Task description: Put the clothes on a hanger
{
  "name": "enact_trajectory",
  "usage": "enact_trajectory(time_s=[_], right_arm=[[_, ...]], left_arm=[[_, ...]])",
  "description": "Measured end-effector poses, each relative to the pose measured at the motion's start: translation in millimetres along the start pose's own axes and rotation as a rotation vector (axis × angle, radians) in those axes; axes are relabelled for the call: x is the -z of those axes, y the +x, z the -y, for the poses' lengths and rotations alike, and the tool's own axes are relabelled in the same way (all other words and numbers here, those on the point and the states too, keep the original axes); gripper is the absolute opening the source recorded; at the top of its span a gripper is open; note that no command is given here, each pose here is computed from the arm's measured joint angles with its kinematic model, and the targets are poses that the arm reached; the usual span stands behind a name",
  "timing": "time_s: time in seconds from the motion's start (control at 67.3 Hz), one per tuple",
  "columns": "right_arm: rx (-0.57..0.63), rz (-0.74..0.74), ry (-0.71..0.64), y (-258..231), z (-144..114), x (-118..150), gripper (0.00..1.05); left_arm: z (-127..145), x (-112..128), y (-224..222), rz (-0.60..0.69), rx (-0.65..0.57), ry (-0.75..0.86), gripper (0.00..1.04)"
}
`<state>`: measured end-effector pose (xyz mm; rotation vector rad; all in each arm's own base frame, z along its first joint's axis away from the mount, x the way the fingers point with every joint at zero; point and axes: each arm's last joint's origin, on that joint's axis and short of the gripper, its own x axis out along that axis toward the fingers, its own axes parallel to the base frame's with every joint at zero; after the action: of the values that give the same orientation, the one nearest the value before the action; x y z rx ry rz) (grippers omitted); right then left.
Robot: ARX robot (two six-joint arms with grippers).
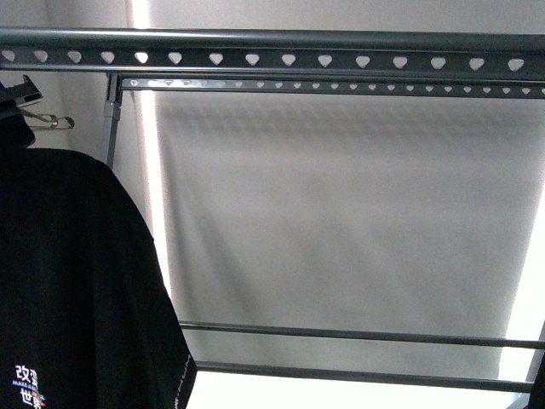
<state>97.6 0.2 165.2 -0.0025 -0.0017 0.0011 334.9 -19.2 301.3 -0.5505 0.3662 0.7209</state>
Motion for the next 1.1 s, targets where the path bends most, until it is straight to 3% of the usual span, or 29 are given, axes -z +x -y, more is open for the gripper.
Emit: enact_trajectory(time_s=[0.252,0.416,0.668,0.906,1.099], right_arm=[[0.000,0.000,0.000,0.0,0.0,0.0,0.97],[0.000,0.000,0.000,0.0,0.0,0.0,0.97],[0.000,0.000,0.000,0.0,0.0,0.0,0.97],[0.000,0.000,0.000,0.0,0.0,0.0,0.97],[0.001,0.000,0.000,0.0,0.0,0.0,0.97]], left_arm=[[4.4,-4.6,3.0,-0.012,-0.018,-0.023,0.32],[7.8,-2.4,6.7,-0.034,-0.003,-0.040,0.13],[13.5,14.0,-0.8,-0.096,0.081,0.011,0.08],[24.0,42.8,-38.4,-0.150,0.247,0.192,0.07],[26.4,43.8,-56.0,-0.132,0.321,0.249,0.07]])
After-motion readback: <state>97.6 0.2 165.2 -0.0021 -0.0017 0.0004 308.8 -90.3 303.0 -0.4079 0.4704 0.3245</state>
